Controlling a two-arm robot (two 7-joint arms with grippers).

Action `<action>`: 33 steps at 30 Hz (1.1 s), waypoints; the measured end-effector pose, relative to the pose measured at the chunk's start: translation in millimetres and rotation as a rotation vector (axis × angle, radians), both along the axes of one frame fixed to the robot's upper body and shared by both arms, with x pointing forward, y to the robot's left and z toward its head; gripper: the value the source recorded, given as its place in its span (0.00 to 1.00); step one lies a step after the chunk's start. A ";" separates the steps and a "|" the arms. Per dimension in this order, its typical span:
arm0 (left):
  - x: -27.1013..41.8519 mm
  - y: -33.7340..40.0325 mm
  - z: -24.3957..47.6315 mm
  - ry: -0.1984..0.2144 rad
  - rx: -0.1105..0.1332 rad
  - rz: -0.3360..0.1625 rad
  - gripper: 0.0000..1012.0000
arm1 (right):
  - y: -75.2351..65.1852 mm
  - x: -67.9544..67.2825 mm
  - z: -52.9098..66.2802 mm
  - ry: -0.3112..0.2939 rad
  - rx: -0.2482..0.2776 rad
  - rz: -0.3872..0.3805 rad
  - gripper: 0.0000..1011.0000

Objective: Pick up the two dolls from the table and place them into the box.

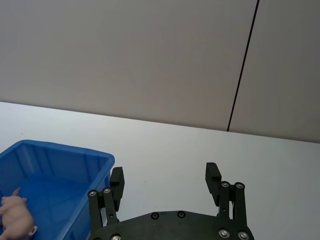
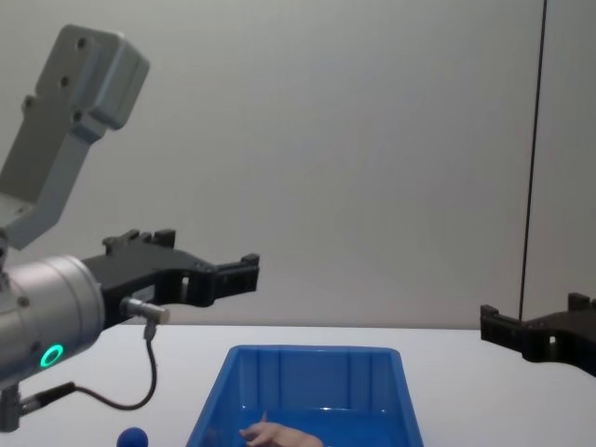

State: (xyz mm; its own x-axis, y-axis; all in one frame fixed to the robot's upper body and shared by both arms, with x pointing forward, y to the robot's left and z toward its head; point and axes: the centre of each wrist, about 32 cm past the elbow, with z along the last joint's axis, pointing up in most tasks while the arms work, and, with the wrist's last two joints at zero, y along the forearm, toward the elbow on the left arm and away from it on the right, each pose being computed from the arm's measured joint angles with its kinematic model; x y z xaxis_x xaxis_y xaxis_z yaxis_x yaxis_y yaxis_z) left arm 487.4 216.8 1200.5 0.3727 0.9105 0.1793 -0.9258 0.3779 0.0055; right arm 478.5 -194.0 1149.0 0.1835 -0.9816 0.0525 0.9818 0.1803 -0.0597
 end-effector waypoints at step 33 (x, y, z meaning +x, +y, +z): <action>9.0 41.2 -40.6 0.288 -0.068 0.058 0.99 | -2.0 -1.3 0.1 -0.001 -0.001 -0.008 0.99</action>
